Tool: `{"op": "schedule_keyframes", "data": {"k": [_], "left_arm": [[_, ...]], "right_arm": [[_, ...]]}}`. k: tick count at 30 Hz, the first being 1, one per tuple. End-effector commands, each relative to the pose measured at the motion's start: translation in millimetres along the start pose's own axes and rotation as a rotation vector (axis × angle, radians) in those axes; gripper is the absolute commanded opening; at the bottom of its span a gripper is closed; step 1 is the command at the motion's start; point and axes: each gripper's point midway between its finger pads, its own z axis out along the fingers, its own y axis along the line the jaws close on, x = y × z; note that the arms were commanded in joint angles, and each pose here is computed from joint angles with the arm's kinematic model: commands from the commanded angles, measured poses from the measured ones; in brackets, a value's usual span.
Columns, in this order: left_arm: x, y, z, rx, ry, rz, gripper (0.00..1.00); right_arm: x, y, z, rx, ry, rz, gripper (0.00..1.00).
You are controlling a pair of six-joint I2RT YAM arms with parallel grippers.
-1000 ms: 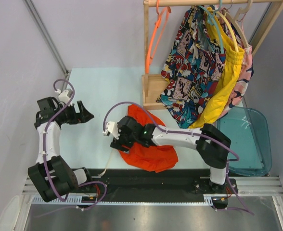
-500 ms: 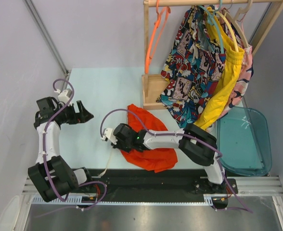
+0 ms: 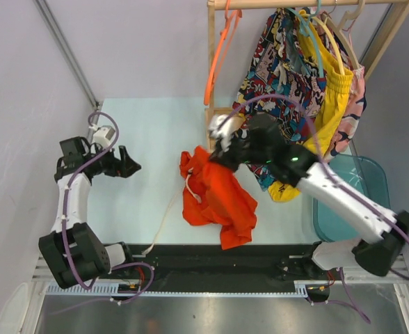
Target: Place the shorts on the hanger
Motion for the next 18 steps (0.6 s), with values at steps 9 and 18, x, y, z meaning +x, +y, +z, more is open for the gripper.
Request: {"op": "schedule_keyframes", "data": {"k": [9, 18], "left_arm": [[-7, -81, 95, 0.307, 0.001, 0.266, 0.89], [-20, -88, 178, 0.371, 0.149, 0.112, 0.83]], "right_arm": [[90, -40, -102, 0.059, 0.193, 0.144, 0.0], [119, -43, -110, 0.103, 0.261, 0.187, 0.0]]}}
